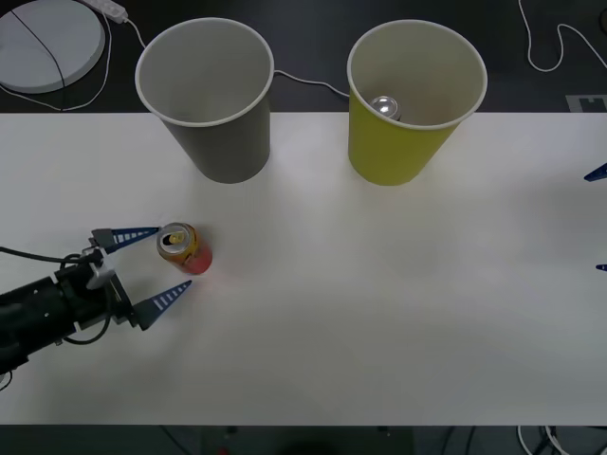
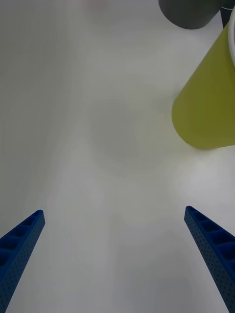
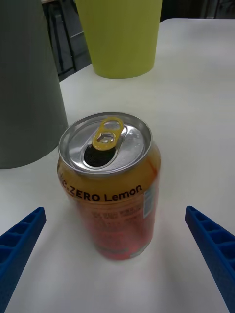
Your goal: Put the can into the green bin and the plastic bottle into the gray bin
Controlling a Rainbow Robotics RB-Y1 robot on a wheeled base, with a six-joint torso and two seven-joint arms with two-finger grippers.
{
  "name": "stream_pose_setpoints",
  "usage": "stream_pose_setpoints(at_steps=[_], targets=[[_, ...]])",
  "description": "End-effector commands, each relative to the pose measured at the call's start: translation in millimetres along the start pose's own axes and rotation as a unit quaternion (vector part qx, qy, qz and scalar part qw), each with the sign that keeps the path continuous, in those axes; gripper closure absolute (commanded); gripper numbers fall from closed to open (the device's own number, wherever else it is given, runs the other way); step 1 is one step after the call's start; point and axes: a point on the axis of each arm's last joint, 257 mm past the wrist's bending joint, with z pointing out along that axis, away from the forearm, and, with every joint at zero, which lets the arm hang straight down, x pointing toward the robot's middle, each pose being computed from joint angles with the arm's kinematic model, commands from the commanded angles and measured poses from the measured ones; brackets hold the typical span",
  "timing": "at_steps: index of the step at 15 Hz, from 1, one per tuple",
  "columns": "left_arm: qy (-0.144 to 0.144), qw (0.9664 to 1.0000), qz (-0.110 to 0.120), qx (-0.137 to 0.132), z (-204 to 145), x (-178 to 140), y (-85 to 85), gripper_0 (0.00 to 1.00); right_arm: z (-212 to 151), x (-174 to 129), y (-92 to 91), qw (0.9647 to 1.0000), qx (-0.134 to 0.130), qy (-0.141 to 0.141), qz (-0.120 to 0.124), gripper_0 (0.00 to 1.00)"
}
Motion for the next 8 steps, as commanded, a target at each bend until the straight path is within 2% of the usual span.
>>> stream_pose_setpoints(at_steps=[1, 8], targets=[[-0.003, 1.0000, 0.000, -0.004, 10.8, -3.9, 2.1, 0.00, 0.0, 0.0, 0.0, 1.0000, 0.000, 0.000, 0.000, 0.00], [-0.004, 0.9997, -0.007, -0.022, 41.9, -6.3, 5.1, 0.00, 0.0, 0.0, 0.0, 1.0000, 0.000, 0.000, 0.000, 0.00]])
